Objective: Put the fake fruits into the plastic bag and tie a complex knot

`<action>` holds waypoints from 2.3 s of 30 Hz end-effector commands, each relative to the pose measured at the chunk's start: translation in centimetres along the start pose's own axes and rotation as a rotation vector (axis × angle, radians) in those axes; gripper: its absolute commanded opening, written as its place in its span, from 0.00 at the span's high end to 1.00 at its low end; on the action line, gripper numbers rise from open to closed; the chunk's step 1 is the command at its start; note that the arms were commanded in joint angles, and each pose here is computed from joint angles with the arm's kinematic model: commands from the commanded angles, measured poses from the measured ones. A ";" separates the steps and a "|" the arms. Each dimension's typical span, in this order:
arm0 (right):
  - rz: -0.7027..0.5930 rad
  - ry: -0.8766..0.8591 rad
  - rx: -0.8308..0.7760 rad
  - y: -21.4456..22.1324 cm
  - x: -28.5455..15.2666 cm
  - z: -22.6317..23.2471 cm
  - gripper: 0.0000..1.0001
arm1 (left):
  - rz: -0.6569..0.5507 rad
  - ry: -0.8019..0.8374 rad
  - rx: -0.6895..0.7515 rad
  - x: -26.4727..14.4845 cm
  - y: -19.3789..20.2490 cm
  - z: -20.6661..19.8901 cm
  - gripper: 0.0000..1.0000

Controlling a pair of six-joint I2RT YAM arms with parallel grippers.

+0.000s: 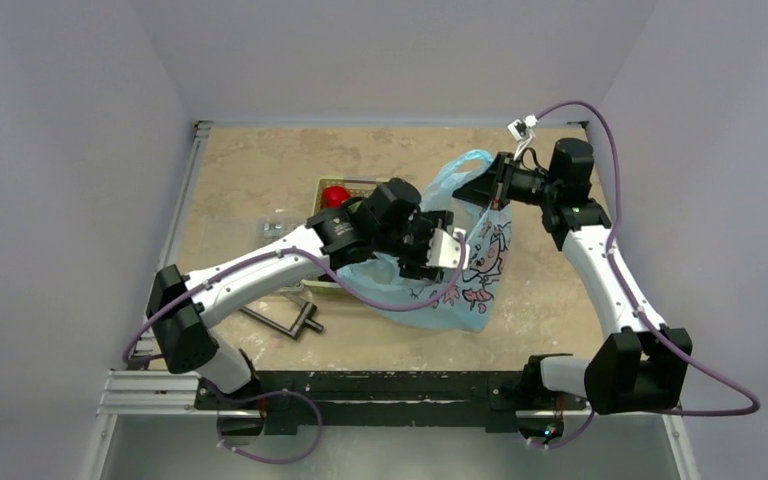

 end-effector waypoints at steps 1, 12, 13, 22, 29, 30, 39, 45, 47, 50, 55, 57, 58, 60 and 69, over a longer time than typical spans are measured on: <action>-0.014 -0.033 -0.055 -0.2 0.1 0.0 1.00 | -0.001 0.099 0.114 3.3 1.6 -1.9 0.41; 0.020 -0.016 -0.072 0.8 -0.5 -1.0 1.00 | -0.004 0.052 -0.017 2.6 2.6 -2.2 0.00; 0.020 -0.014 -0.072 0.8 -0.5 -1.1 1.00 | -0.018 0.043 -0.030 1.8 2.1 -2.3 0.00; -0.013 -0.038 -0.065 -0.3 -0.8 -0.8 1.00 | -0.114 0.235 -0.156 -4.3 0.2 -4.8 0.00; -0.098 -0.103 -0.024 -1.7 -0.8 0.0 1.00 | 0.113 0.473 -0.068 -5.7 2.9 -9.1 0.11; -0.116 -0.083 -0.020 -2.0 -1.6 -0.5 1.00 | 0.148 0.477 -0.031 -6.3 3.1 -9.3 0.11; 0.080 0.092 -0.136 4.1 -3.7 -5.5 1.00 | 0.215 0.295 -0.059 -6.7 0.3 -8.6 0.09; 0.107 0.132 -0.229 4.7 -4.1 -5.3 1.00 | -0.026 -0.028 -0.156 -6.5 -1.5 -6.0 0.02; 0.114 0.121 -0.249 4.6 -3.8 -4.8 1.00 | 0.003 -0.063 -0.159 -6.0 -1.6 -5.2 0.03; 0.132 0.091 -0.269 4.6 -3.2 -3.9 1.00 | 0.135 -0.153 -0.197 -4.9 -1.3 -3.5 0.05; 0.123 0.082 -0.290 4.4 -3.2 -3.1 1.00 | 0.086 -0.341 -0.216 -4.8 -2.0 -1.0 0.04; 0.129 0.078 -0.315 4.5 -3.3 -3.0 1.00 | 0.018 -0.365 -0.278 -6.1 -2.7 -0.5 0.02; 0.130 0.077 -0.330 4.5 -3.4 -2.9 1.00 | -0.025 -0.367 -0.337 -7.1 -2.8 -0.1 0.02; 0.136 0.074 -0.357 4.7 -3.6 -2.7 1.00 | -0.176 -0.341 -0.453 -9.5 -3.4 0.6 0.01; 0.147 0.036 -0.511 3.8 -4.2 -1.9 1.00 | -0.352 -0.344 -0.493 -17.6 0.6 3.2 0.01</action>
Point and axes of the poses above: each gripper's point midway between its finger pads, its own x axis out along the fingers, its own z axis along the line the jaws close on, y = z × x, the point moved 7 cm from there along -x, back along the fingers, and after that the axes turned 8 degrees about -x, right-handed, at the moved point
